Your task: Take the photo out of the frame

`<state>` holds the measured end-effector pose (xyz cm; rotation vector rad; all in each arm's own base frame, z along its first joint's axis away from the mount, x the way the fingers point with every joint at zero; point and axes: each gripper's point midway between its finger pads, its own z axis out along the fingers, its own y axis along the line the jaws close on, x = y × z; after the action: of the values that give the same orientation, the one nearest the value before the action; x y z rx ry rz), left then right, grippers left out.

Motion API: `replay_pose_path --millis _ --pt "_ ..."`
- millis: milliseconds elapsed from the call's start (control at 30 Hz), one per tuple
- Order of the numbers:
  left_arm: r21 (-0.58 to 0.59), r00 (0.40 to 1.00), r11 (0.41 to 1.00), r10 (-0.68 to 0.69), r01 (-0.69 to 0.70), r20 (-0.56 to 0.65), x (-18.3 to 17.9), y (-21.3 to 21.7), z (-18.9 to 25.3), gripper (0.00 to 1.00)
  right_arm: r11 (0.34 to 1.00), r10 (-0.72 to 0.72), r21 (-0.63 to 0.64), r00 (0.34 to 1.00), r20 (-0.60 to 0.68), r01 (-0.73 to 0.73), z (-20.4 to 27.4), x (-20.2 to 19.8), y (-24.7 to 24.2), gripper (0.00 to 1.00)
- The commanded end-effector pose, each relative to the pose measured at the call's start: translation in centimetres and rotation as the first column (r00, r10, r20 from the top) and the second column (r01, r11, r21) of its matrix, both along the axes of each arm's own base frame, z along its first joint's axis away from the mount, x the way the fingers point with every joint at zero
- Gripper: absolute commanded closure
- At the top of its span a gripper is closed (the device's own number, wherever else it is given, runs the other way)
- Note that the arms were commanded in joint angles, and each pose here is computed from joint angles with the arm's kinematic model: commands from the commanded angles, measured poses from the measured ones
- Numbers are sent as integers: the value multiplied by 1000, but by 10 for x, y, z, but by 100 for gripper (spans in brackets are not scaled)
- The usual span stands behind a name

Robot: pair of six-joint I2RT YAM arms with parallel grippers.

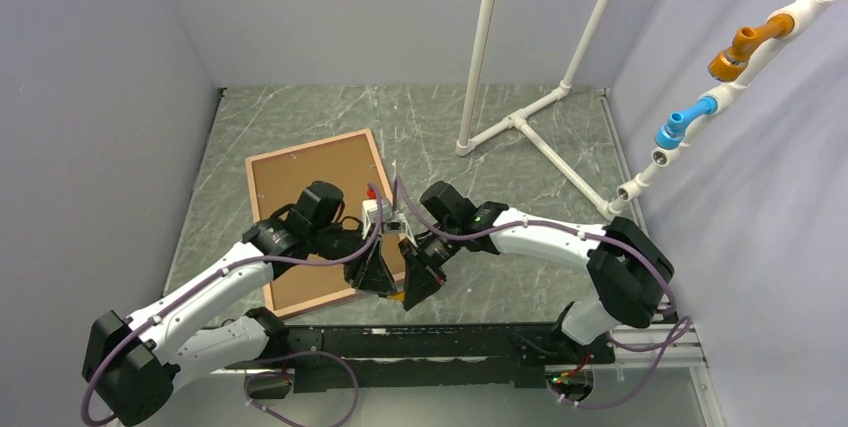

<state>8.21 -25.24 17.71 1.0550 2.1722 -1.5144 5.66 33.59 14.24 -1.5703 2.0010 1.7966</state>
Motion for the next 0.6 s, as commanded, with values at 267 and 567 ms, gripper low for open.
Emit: replay_pose_path --millis 267,567 --pt "-21 989 1000 -3 6 148 -1 0 5 42 988 -112 121 987 119 97 36 20 9 100" --pt "-18 989 1000 -15 18 147 -1 -1 2 61 985 -115 144 986 121 97 45 17 8 100"
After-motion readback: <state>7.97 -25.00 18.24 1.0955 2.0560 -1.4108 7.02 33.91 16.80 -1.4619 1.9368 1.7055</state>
